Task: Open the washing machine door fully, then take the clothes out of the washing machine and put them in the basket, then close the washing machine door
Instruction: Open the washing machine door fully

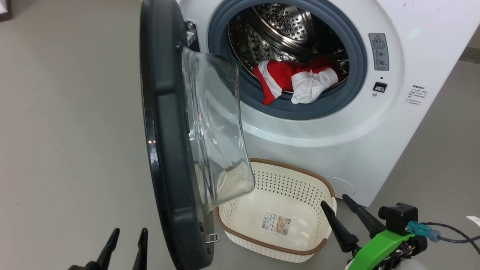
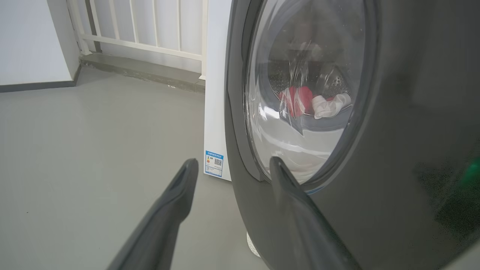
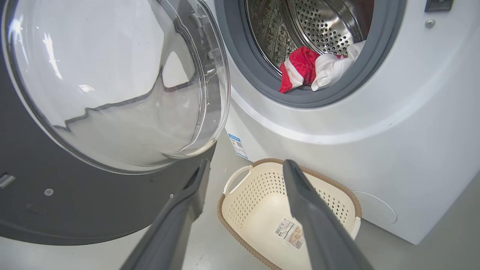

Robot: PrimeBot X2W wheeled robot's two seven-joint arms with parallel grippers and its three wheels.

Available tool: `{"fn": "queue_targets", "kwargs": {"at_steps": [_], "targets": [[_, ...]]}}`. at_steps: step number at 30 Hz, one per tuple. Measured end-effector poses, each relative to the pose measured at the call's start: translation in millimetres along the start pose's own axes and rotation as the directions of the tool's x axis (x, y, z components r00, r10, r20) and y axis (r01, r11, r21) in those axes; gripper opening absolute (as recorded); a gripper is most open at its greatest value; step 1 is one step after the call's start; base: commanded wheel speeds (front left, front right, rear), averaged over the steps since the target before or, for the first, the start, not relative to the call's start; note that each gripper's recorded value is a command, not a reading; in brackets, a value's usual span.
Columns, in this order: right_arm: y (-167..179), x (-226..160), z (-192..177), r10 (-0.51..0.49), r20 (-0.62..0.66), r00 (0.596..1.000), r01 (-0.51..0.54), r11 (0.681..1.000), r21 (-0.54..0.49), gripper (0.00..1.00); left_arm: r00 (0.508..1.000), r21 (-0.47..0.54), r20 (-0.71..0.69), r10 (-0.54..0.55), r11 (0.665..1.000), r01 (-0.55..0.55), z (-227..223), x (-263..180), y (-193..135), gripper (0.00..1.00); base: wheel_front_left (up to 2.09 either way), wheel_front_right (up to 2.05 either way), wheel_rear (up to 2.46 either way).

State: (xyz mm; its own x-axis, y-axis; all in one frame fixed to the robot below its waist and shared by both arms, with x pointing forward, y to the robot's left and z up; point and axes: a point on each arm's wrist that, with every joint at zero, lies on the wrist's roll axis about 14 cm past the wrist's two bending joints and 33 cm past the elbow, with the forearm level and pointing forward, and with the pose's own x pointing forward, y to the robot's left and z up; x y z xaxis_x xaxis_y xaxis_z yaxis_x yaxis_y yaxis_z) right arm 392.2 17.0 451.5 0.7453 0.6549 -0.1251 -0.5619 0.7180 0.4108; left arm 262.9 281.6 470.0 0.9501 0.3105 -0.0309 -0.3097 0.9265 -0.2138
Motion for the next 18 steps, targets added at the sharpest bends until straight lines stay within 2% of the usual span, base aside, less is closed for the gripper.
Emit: {"fn": "queue_targets", "kwargs": {"at_steps": [8, 18], "targets": [[0.7, -3.5, 12.0, -0.027, 0.077, 0.997, 0.032, 0.997, -0.068, 1.0, 1.0, 0.001, -0.007, 0.004, 1.0, -0.004, -1.9, -0.1, 0.9, 1.0, 0.0, 0.0, 0.0], [-8.9, -9.8, 2.8, -0.068, 0.063, 0.996, 0.074, 0.992, -0.1, 1.0, 1.0, 0.001, -0.014, 0.009, 1.0, -0.009, -3.7, 0.2, 1.6, 1.0, 0.0, 0.0, 0.0]]}}
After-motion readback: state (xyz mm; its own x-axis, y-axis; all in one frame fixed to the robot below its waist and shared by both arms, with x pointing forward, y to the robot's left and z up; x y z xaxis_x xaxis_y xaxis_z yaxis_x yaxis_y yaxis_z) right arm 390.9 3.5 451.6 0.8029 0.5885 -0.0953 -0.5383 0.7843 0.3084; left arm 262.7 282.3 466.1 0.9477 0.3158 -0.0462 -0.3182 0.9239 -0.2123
